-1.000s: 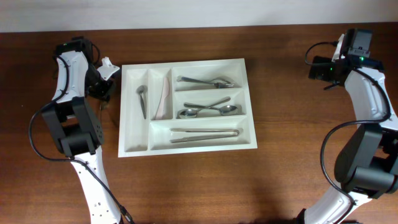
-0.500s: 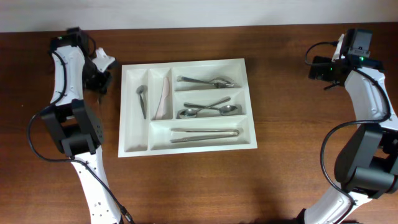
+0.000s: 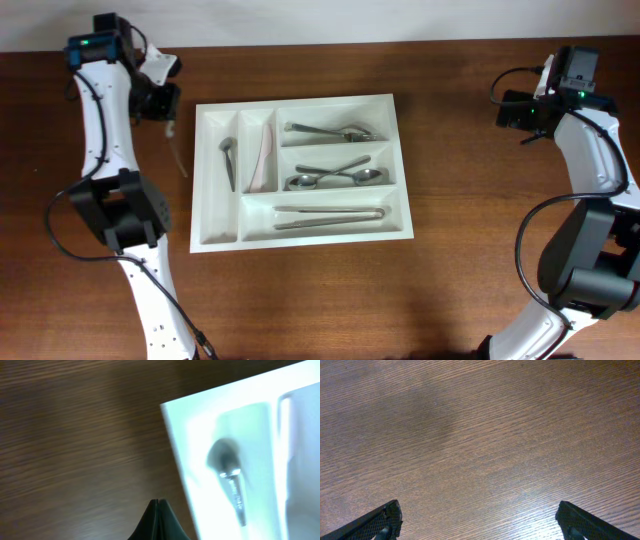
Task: Pack container
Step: 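Carry the spoon right and release it in the tray's left compartment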
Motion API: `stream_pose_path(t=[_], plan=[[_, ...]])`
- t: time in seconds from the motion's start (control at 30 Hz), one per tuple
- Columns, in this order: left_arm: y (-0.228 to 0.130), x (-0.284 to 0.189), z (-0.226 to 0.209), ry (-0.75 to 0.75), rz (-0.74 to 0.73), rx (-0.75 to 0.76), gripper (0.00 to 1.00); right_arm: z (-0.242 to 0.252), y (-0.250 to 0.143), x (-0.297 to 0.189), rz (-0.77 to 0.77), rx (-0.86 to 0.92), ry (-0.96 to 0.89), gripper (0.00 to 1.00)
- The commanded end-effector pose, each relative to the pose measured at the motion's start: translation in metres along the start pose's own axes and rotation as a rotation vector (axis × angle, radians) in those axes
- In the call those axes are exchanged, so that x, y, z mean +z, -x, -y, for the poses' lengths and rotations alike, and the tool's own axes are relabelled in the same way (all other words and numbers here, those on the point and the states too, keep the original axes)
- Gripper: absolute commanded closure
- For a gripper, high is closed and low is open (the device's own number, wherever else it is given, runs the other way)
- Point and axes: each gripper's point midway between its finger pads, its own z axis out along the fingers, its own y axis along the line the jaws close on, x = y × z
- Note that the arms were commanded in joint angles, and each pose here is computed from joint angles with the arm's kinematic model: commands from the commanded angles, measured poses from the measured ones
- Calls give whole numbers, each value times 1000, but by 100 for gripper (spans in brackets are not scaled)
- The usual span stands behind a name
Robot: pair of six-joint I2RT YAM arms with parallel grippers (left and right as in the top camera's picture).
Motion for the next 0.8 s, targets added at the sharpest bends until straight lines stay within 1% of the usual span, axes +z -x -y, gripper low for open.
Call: stream_pose_path(t=[0.0, 0.17, 0.33, 0.63, 0.7, 0.77], plan=[[13, 9, 39, -57, 5, 4, 98, 2, 6, -2, 13, 0, -15, 1], [16, 15, 57, -13, -21, 58, 98, 2, 6, -2, 13, 1, -15, 1], [18, 19, 68, -1, -32, 86, 98, 2, 6, -2, 13, 0, -15, 1], [16, 18, 64, 27, -45, 87, 98, 2, 6, -2, 13, 0, -15, 1], [16, 19, 64, 26, -46, 87, 85, 2, 6, -2, 13, 0, -15, 1], [16, 19, 64, 26, -45, 88, 78, 2, 6, -2, 13, 0, -15, 1]])
